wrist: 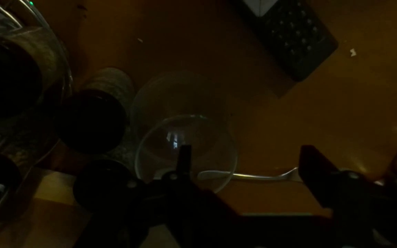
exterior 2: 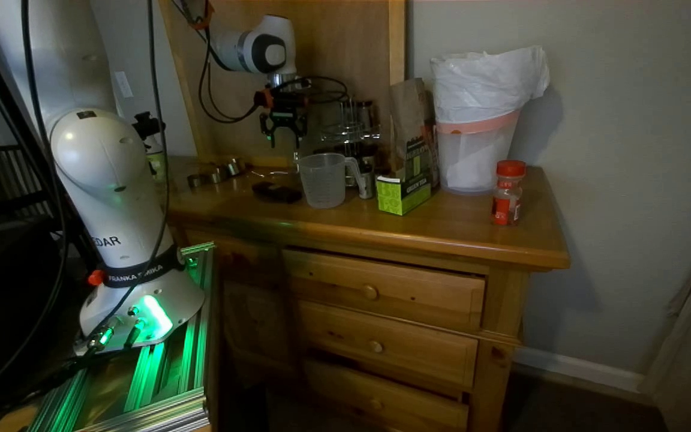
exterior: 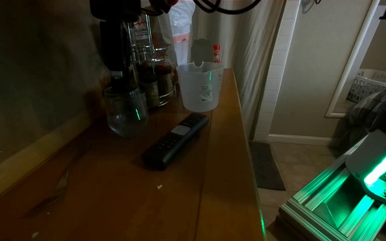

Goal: Put the glass cup in the clear jug.

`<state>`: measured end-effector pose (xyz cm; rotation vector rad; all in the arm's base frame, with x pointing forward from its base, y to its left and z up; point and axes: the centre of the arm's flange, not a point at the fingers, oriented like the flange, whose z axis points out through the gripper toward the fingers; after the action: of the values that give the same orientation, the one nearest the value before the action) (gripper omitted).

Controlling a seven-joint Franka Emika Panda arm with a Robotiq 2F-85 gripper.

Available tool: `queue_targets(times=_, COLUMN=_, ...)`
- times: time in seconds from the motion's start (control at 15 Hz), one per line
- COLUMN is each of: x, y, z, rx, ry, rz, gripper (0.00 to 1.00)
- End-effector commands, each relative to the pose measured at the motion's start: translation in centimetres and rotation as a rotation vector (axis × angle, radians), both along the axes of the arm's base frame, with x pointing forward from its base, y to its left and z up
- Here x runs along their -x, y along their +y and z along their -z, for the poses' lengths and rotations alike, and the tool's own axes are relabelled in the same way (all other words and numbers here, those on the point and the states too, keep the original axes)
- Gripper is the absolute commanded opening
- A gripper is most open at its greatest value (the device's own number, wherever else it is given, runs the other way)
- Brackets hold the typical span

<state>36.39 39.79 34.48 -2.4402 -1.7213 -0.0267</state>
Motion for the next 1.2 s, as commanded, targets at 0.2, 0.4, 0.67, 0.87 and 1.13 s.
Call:
queue_targets(times=0.2, x=-0.4, y=1.2, z=1.3, rx=0.013, ry=-0.029, rz=-0.007, gripper=0.69)
queue_targets(times=0.4, x=-0.7, y=1.3, z=2.0, rx=0.03, ry=-0.031, rz=-0.012, gripper=0.67)
queue_targets(times=0.67, x=-0.7, y=1.5, z=2.8, rx=0.051, ry=-0.021, rz=-0.022, gripper=0.26)
queue_targets(times=0.87, x=-0.7, y=1.6, z=3.0, rx=0.054, ry=-0.018, rz=-0.028, gripper=0.05)
queue_targets(times=1.13, x=-0.3, y=1.8, z=2.2, rx=0.04, ry=-0.028, rz=-0.036, gripper=0.0)
